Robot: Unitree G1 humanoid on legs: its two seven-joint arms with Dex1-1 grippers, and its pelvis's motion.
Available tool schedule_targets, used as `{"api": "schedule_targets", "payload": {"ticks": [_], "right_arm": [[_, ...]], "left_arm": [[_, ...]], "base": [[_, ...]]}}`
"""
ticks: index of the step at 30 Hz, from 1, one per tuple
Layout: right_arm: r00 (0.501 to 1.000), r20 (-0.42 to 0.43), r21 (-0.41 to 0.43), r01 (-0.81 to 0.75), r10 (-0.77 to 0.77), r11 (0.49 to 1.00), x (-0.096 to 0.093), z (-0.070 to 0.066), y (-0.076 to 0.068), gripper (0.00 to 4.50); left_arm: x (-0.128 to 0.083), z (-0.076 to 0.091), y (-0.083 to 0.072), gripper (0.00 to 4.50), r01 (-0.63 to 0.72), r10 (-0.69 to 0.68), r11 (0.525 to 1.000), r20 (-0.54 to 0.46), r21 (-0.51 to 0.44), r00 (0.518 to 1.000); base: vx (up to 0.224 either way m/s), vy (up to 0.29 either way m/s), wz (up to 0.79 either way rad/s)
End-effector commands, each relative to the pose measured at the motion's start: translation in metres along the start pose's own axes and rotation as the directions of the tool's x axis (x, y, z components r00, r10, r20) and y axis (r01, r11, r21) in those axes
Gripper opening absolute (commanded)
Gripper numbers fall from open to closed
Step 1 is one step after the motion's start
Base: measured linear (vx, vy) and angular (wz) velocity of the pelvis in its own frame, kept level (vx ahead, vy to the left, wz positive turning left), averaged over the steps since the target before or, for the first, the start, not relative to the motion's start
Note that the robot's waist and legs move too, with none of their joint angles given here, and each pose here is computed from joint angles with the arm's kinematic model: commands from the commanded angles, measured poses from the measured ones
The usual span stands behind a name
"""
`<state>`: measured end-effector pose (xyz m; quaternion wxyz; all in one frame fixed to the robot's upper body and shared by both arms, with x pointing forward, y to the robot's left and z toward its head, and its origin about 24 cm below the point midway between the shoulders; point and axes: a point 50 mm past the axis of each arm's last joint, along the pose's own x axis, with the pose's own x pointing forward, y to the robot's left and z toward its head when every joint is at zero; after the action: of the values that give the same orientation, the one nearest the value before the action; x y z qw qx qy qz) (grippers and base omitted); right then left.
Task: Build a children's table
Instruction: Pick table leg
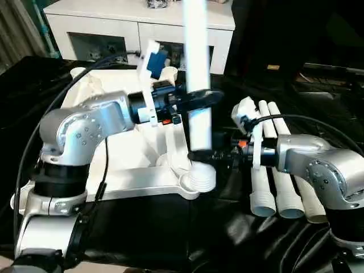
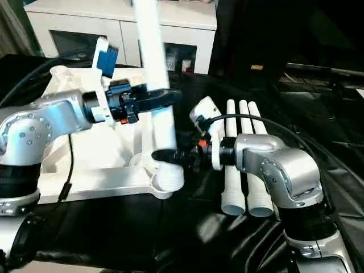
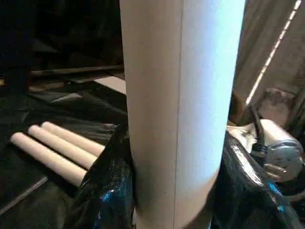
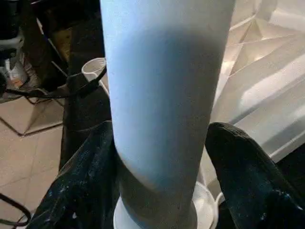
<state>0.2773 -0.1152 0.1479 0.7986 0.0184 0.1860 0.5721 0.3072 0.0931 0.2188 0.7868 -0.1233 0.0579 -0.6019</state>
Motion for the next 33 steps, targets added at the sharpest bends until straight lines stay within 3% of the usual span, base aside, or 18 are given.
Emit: {"api": "schedule_targets", "payload": {"ticks": [1,10,11,16,25,26,31,32,33], "right_arm": [[0.999,-0.012,0.004,-0.030,0.030,1.000,0.000,-0.001,0.005,3.00],[0.998,-0.008,0.021,-0.062,0.062,0.998,0.004,-0.002,0.009,3.00],[0.998,-0.004,0.026,-0.066,0.066,0.997,0.005,-0.003,0.010,2.73],[0.998,-0.005,0.032,-0.069,0.069,0.997,0.006,-0.004,0.010,2.32],[0.998,0.005,0.037,-0.059,0.059,0.998,0.007,-0.004,0.009,1.90],[0.998,0.009,0.037,-0.056,0.056,0.998,0.008,-0.003,0.009,1.88],[0.998,0.047,0.045,-0.031,0.029,0.998,0.010,-0.002,0.008,1.86],[0.997,0.076,0.055,-0.005,0.000,0.998,0.010,-0.001,0.006,1.86],[0.997,0.079,0.056,-0.002,-0.002,0.998,0.010,-0.001,0.006,1.86]], "left_arm": [[0.002,0.006,-0.003,1.79,0.026,-0.026,0.999,0.002,0.033,1.000],[0.003,0.003,-0.005,1.79,0.067,-0.067,0.997,-0.006,0.036,0.998],[0.003,0.003,-0.004,1.79,0.066,-0.066,0.997,-0.008,0.036,0.998],[0.002,0.003,-0.004,1.79,0.066,-0.065,0.997,-0.009,0.037,0.998],[0.001,0.003,-0.001,1.79,0.043,-0.043,0.997,-0.011,0.060,0.999],[0.000,0.003,-0.001,2.35,0.040,-0.039,0.996,-0.018,0.074,0.999],[-0.002,0.001,-0.006,2.85,0.075,-0.075,0.997,0.018,0.035,0.997],[-0.004,0.008,-0.006,2.85,0.071,-0.074,0.997,0.125,0.032,0.989],[-0.004,0.008,-0.006,2.92,0.070,-0.074,0.997,0.135,0.031,0.988]], "base": [[0.000,0.000,0.00],[0.000,0.000,0.00],[0.000,0.000,0.00],[0.000,0.000,0.00],[0.000,0.000,0.00],[0.000,0.000,0.00],[0.000,0.000,0.00],[0.000,0.000,0.00],[0.000,0.000,0.00]]}}
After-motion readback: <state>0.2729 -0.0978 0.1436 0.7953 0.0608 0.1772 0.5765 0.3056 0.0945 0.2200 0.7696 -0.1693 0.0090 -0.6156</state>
